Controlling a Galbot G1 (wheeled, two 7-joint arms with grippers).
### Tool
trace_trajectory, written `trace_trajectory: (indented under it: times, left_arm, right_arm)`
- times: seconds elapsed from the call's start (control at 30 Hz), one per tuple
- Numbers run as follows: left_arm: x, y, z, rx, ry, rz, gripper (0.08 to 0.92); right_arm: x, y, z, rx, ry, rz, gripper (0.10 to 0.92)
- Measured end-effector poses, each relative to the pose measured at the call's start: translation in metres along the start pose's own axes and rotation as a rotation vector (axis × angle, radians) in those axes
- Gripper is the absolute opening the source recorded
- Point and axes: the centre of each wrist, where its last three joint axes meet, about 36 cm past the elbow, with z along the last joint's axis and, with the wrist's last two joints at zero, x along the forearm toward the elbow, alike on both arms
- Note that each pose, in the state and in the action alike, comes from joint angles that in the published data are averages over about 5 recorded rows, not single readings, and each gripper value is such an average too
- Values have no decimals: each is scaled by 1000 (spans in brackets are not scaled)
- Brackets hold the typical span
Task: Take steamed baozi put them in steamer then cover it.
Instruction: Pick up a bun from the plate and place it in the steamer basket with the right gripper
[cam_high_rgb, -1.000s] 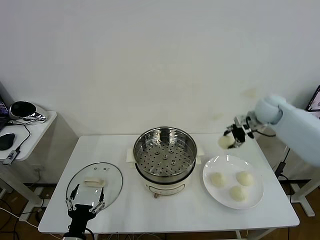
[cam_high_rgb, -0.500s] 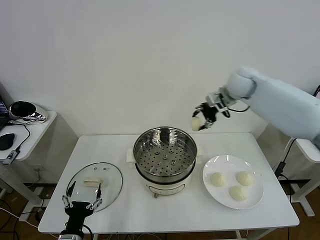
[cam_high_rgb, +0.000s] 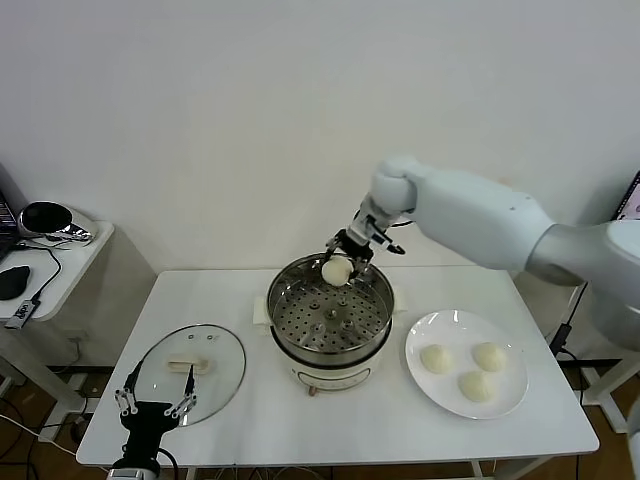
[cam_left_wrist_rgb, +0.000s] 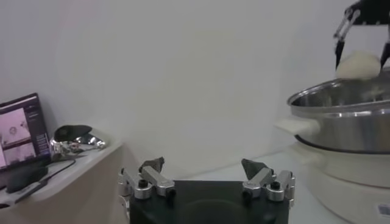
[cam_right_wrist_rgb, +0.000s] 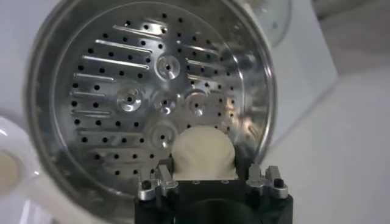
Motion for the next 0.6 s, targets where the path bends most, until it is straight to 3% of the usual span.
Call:
trace_trajectory:
  times: [0.6]
  left_arm:
    - [0, -1, -5, 10, -8, -7, 823]
  right_arm:
    - [-42, -15, -3, 248, 13, -69, 658]
